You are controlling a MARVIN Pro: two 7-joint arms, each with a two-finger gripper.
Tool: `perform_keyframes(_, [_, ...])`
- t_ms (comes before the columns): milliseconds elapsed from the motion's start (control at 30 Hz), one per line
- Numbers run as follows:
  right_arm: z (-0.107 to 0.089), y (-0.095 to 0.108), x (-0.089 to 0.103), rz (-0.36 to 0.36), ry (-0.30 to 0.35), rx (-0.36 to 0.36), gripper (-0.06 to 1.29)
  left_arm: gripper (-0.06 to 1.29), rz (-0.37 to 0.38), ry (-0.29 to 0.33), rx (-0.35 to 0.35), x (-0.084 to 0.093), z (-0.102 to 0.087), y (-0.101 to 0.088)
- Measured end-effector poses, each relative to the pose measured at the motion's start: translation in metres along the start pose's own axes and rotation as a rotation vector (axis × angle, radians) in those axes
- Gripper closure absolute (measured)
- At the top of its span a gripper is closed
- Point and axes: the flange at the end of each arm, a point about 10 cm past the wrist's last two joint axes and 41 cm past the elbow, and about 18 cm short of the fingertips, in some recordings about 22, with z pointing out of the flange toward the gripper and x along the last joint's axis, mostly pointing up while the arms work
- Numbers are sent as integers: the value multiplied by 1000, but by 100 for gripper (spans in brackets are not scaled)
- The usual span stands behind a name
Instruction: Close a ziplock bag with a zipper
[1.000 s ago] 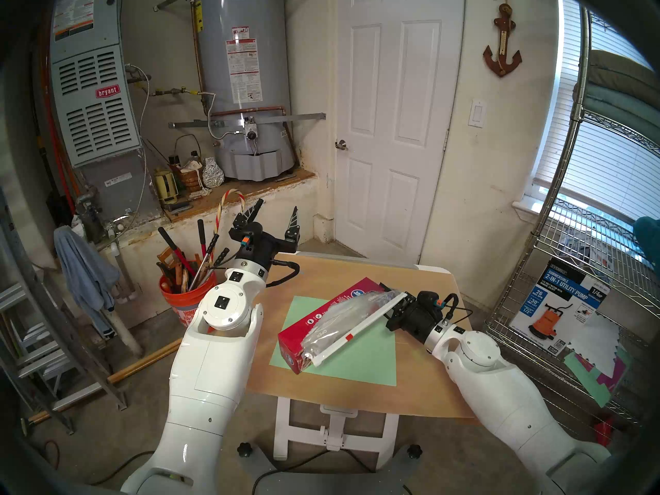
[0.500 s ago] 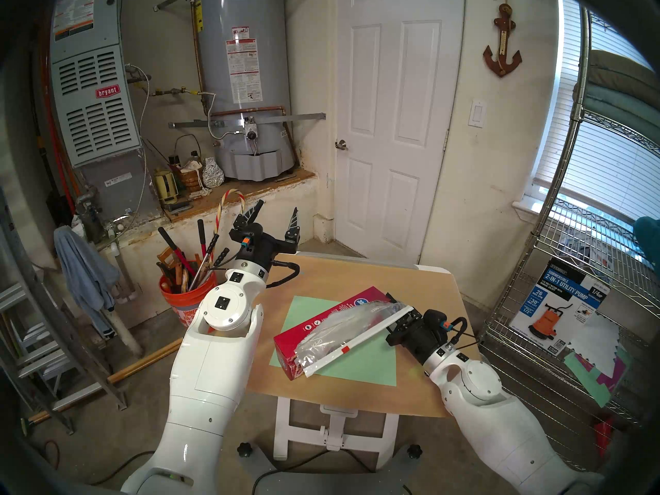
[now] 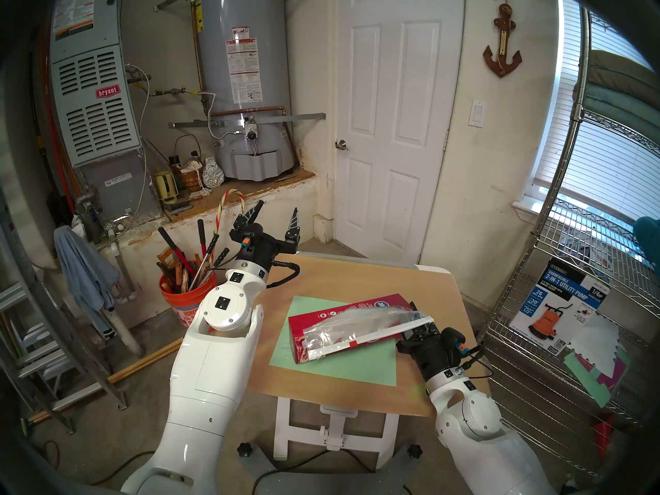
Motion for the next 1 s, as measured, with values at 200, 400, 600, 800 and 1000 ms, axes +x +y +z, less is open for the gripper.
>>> perform_keyframes(200, [-18, -8, 2, 25, 45, -129, 89, -3, 0, 0, 0, 0, 0, 0])
perform_keyframes(400, [-33, -19, 4, 17, 82, -248, 89, -3, 0, 0, 0, 0, 0, 0])
perform_keyframes(600, [-40, -31, 8, -39, 102, -310, 87, -3, 0, 1, 0, 0, 0, 0])
perform_keyframes(800, [-37, -37, 12, -133, 129, -377, 78, -3, 0, 2, 0, 1, 0, 0])
perform_keyframes(1000, [-32, -42, 13, -185, 133, -440, 78, -3, 1, 2, 0, 1, 0, 0])
